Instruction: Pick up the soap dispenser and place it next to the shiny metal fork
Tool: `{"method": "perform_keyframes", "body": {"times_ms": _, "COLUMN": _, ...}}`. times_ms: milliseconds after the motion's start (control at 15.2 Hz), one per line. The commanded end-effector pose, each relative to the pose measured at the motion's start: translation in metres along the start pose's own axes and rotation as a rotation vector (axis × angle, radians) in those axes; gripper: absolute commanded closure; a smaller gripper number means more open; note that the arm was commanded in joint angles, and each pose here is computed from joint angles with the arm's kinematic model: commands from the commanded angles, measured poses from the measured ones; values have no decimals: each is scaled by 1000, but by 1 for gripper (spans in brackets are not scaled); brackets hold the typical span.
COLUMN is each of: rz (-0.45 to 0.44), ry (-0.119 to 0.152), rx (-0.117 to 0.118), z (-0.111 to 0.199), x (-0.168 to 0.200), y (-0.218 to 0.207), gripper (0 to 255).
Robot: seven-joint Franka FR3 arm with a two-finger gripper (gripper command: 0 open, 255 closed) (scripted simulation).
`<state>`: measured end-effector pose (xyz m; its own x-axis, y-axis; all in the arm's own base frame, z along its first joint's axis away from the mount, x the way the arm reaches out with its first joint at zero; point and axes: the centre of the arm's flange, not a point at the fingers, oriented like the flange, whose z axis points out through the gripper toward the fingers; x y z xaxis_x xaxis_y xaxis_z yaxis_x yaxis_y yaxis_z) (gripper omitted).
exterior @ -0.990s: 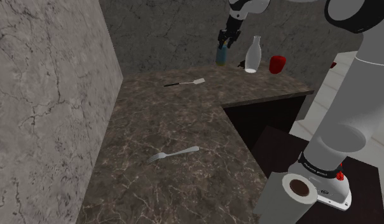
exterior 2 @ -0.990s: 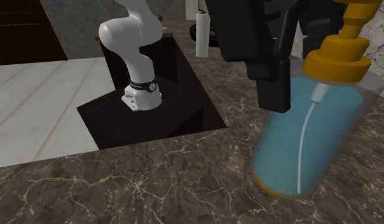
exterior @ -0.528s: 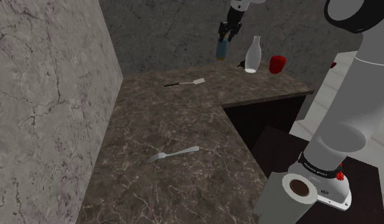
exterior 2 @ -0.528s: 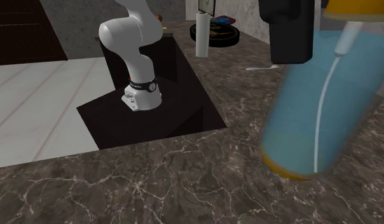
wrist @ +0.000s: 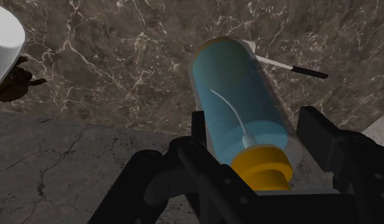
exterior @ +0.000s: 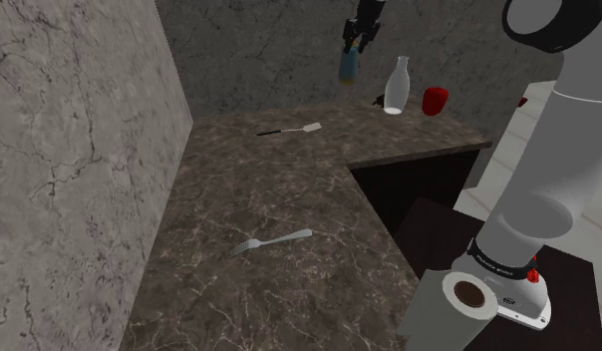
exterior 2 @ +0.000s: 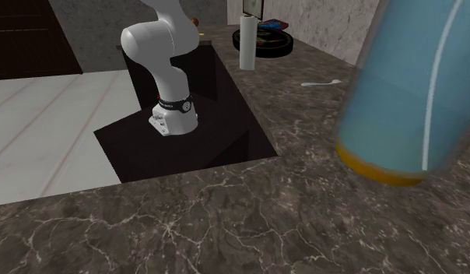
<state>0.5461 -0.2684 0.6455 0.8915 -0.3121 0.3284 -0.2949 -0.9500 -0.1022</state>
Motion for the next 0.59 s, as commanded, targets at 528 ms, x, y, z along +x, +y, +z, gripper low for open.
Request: {"method": "perform_keyframes", "body": {"times_ms": 528, "rz": 0, "ry": 0, "rx": 0, "z": -30, "x": -14, "y": -49, "gripper": 255}}
